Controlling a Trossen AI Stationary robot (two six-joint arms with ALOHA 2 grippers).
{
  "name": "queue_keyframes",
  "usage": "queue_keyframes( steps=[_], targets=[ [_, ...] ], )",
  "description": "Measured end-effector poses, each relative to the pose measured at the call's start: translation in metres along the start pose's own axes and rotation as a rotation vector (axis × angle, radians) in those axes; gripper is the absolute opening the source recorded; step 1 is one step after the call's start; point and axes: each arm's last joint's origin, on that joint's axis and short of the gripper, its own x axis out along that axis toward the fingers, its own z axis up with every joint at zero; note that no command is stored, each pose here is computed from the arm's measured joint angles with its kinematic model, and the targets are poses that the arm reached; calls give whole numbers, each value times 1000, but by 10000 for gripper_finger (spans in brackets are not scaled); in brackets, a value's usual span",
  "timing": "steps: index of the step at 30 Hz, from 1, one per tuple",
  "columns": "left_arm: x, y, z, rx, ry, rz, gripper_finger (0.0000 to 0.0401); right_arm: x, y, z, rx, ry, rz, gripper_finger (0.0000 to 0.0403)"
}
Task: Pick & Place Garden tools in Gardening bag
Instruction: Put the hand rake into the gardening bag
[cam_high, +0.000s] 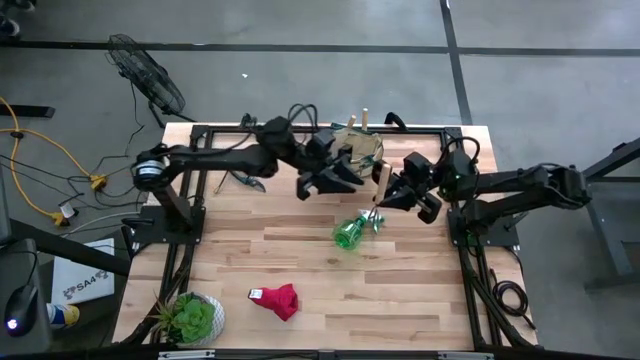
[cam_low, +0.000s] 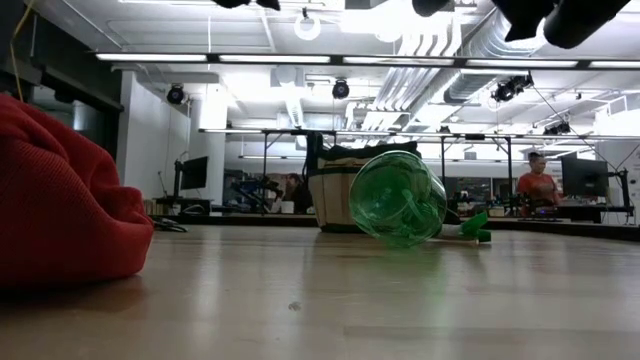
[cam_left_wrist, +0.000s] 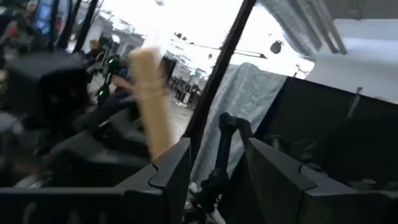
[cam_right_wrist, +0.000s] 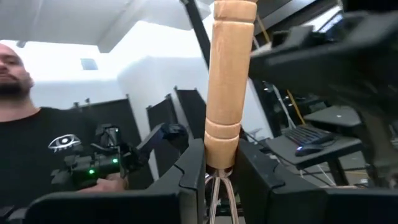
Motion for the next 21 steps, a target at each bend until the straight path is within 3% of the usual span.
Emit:
queue_keyframes(
  steps=[7, 21],
  targets=[
    [19, 8, -6, -14, 10, -10, 154, 6, -2, 2, -11, 27, 38, 51],
    [27, 6, -14, 4, 3, 54, 154, 16, -8, 1, 32, 40, 43, 51]
  ],
)
